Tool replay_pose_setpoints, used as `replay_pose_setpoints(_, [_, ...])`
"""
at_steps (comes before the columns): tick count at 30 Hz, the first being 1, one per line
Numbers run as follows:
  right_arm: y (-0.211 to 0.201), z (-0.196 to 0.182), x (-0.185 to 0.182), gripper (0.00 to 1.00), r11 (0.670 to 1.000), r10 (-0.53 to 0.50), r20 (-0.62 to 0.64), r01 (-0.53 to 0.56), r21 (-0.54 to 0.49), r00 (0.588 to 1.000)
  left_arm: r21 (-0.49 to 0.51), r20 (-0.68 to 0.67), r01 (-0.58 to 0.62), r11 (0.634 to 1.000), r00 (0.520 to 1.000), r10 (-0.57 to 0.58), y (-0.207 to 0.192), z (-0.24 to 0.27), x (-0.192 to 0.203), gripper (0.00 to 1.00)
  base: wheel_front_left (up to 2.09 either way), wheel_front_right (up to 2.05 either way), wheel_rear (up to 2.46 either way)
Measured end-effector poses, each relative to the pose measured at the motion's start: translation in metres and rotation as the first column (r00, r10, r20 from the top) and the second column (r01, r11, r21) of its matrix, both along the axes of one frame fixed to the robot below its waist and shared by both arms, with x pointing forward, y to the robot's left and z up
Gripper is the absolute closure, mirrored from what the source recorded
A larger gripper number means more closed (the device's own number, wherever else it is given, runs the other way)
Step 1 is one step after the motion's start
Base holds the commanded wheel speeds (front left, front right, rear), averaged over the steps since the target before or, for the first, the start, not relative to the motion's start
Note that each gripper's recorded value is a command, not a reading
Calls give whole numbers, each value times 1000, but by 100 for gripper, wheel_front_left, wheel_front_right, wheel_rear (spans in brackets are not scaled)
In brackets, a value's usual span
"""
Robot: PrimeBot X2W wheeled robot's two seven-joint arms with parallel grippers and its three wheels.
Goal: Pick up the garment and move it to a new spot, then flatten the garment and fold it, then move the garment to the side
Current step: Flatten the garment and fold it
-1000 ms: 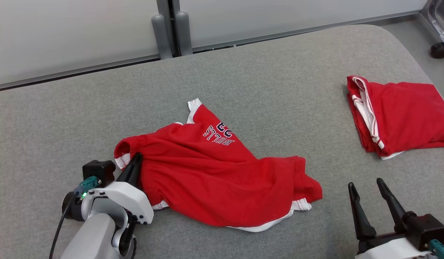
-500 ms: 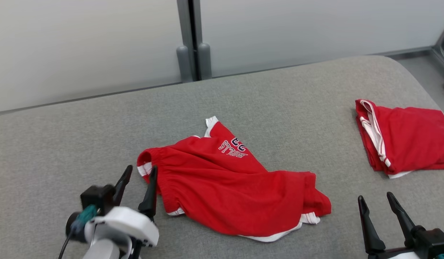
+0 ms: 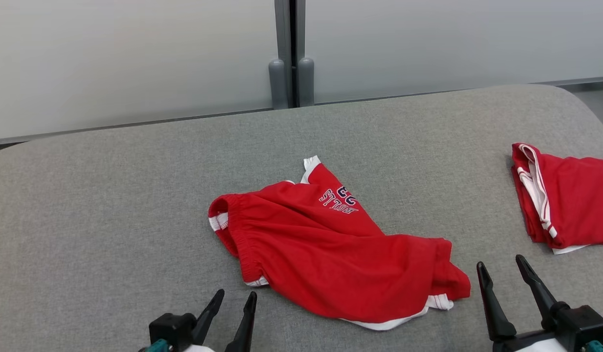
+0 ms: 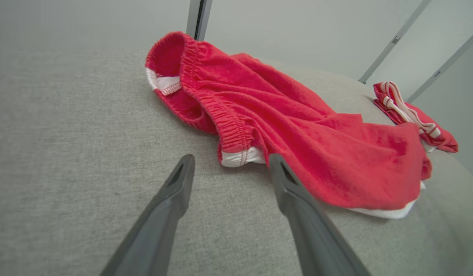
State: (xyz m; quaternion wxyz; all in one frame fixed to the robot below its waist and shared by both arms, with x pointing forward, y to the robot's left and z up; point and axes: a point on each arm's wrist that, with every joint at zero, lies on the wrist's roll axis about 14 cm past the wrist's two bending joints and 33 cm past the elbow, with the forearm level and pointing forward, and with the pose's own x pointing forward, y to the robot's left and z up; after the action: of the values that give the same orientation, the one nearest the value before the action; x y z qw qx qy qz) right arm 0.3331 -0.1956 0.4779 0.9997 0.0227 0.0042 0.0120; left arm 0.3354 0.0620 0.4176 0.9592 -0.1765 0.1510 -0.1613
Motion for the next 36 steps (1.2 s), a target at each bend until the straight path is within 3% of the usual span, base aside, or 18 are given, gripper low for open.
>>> replay_pose_setpoints(10, [-14,-10,-2,0,999,-50,-37,50,4,998,74,-85,120,990,990,-114,-16,-29,21,0,0,0,0])
replay_pose_setpoints(13, [-19,-13,-3,0,998,-69,-45,69,9,997,66,-98,165,984,983,-158,-25,-33,21,52,0,0,0])
replay_pose_setpoints(15, [-19,-14,-3,0,997,-73,-50,74,10,996,76,-114,191,979,977,-181,-26,-38,20,78,0,0,0])
replay_pose_setpoints(16, [-19,-15,-3,0,997,-74,-52,74,12,996,80,-117,194,978,976,-184,-25,-39,20,100,0,0,0])
replay_pose_setpoints(24, [-14,-17,3,0,998,-60,-58,61,19,997,108,-80,270,957,962,-262,-29,-28,21,100,0,0,0])
replay_pose_setpoints(31, [-6,-18,10,0,999,-32,-59,34,23,998,182,-115,374,909,927,-358,-7,-16,-3,100,0,0,0])
replay_pose_setpoints(36, [0,-21,12,0,1000,-12,-65,14,28,998,216,-94,326,920,945,-313,20,0,1,100,0,0,0])
